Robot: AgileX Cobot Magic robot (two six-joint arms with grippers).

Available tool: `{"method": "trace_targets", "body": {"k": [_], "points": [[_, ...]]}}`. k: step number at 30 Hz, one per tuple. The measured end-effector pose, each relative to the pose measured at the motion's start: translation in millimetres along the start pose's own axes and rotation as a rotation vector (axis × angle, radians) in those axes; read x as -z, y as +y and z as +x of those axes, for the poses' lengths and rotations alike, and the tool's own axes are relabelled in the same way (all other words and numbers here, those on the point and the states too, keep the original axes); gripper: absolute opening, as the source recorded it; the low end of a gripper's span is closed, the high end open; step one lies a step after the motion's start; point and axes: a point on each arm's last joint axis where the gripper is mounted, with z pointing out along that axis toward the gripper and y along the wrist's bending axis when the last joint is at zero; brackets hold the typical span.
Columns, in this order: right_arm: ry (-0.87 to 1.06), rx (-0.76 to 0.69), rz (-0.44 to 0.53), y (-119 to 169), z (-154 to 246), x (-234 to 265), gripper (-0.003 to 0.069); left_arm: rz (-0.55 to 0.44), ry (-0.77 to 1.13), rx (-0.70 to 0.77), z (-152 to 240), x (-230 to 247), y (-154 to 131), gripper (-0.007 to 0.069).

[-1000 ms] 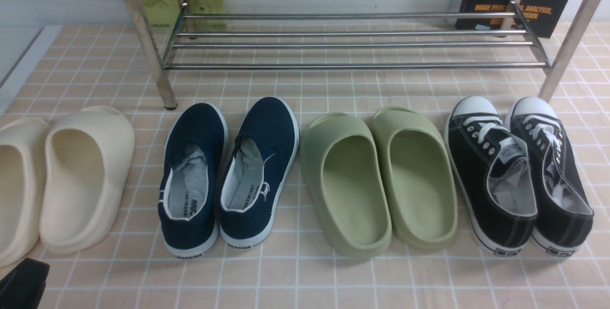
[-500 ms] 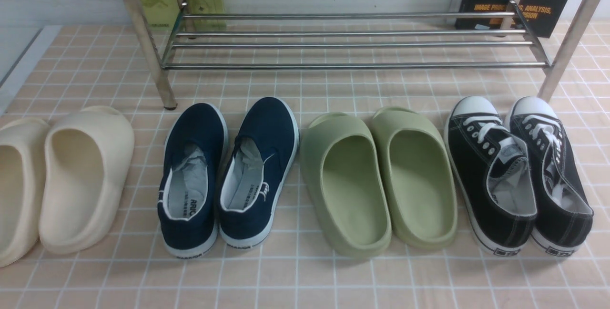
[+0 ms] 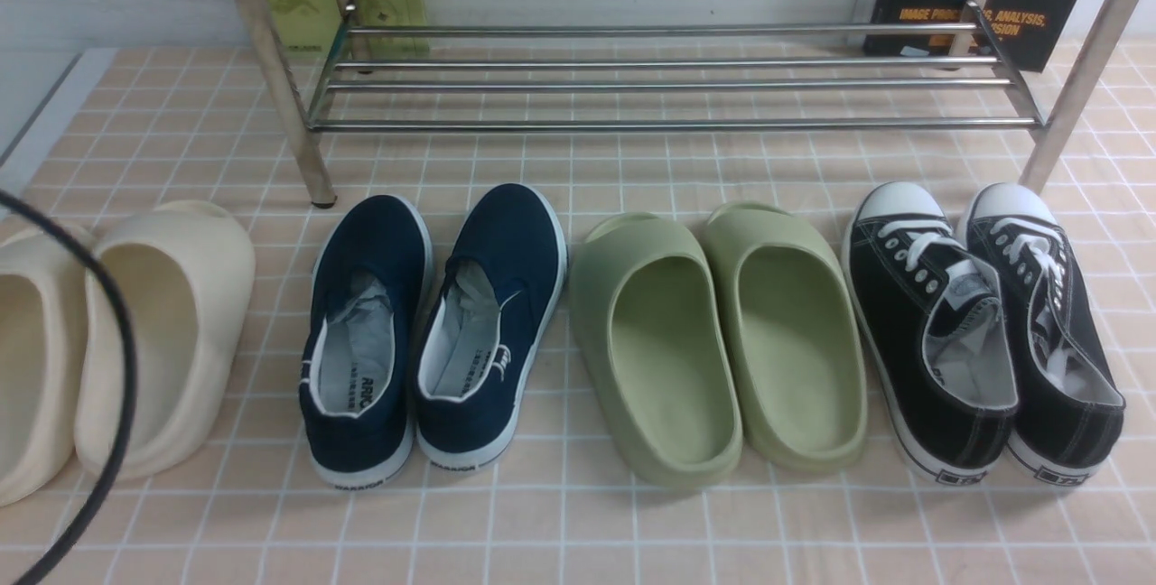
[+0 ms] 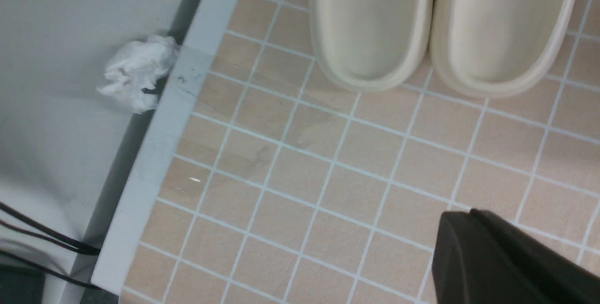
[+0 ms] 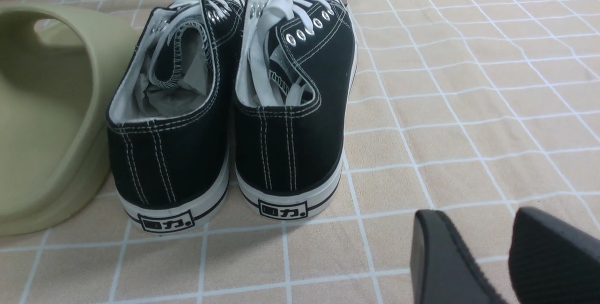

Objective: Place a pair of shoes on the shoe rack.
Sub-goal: Use the left arm to grab the shoe closest to it

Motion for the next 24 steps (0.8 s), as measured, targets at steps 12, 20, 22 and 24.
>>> {"method": "trace_targets", "body": {"k": [12,20,22,24], "points": [[0.000,0.000,0.000,0,0,0,0.0238,0.156,0.186,-0.228,-59,-83,-109,0.0199],[0.000,0.000,0.000,0,0,0,0.0238,0.293,0.234,-0.182,-62,-117,-144,0.0496],[0.000,0.000,0.000,0,0,0,0.0238,0.306,0.240,-0.173,-62,-124,-149,0.0521],[0.000,0.000,0.000,0,0,0,0.0238,0.311,0.257,-0.174,-61,-141,-158,0.0536]]}}
